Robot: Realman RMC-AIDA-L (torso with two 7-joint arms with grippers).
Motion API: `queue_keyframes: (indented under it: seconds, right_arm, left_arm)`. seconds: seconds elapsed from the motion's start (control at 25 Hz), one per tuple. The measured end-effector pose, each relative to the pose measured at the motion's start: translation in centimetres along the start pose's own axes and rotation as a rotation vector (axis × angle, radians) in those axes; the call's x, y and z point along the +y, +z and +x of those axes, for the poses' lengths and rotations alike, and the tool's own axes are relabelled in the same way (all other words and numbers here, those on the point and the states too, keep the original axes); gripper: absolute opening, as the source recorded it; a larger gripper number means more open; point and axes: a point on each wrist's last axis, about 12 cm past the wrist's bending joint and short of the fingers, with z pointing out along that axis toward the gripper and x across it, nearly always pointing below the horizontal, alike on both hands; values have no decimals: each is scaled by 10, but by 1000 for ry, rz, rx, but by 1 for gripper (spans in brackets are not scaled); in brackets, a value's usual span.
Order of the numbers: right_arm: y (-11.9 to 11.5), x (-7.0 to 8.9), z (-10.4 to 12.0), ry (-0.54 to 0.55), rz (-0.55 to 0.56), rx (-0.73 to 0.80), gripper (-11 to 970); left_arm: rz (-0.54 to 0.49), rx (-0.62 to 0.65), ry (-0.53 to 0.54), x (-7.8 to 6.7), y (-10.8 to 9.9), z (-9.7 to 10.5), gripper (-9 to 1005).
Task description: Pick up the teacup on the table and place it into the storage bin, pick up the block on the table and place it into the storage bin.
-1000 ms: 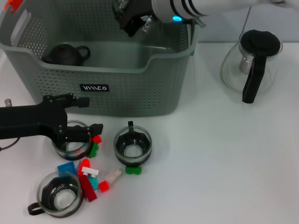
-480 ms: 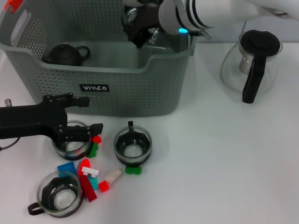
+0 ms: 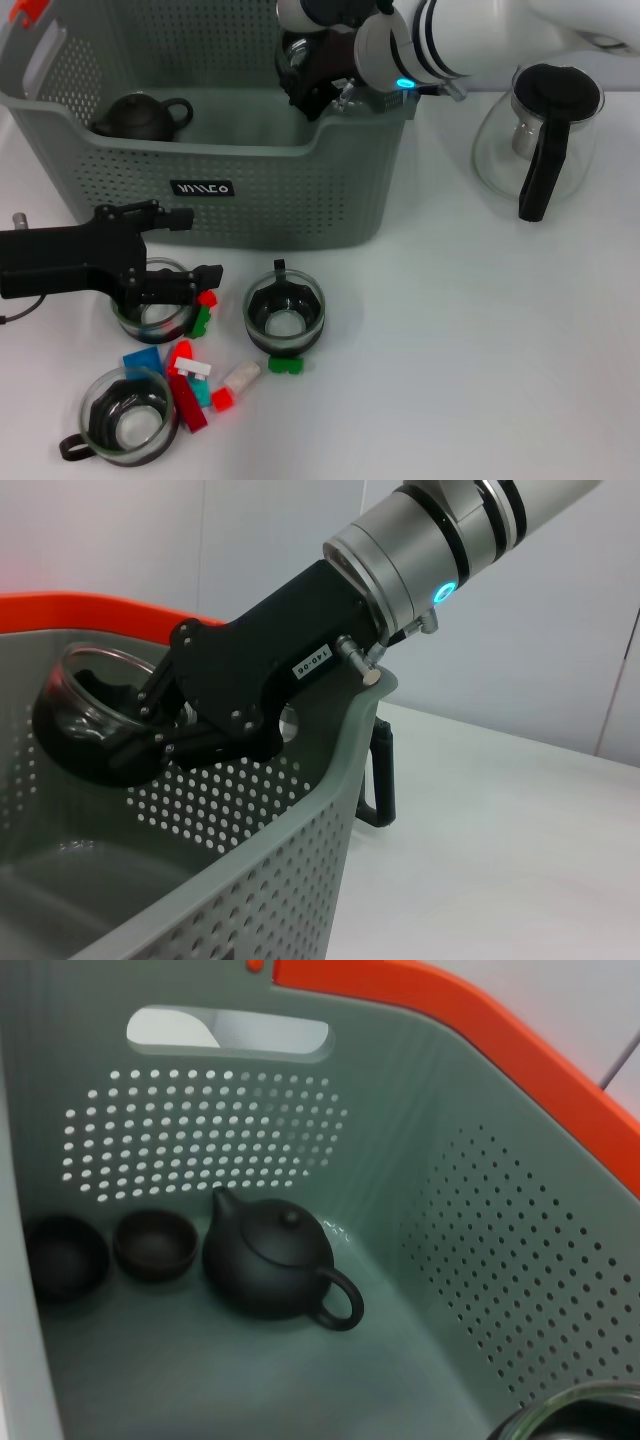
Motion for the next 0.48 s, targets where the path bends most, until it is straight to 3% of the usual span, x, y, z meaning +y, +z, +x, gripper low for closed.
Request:
queue_keyframes:
  seconds: [0.48]
  right_arm:
    - [-1,0,1,10,-10,-1,151]
  left_arm:
    - [0,-1,-2,0,1,0,890]
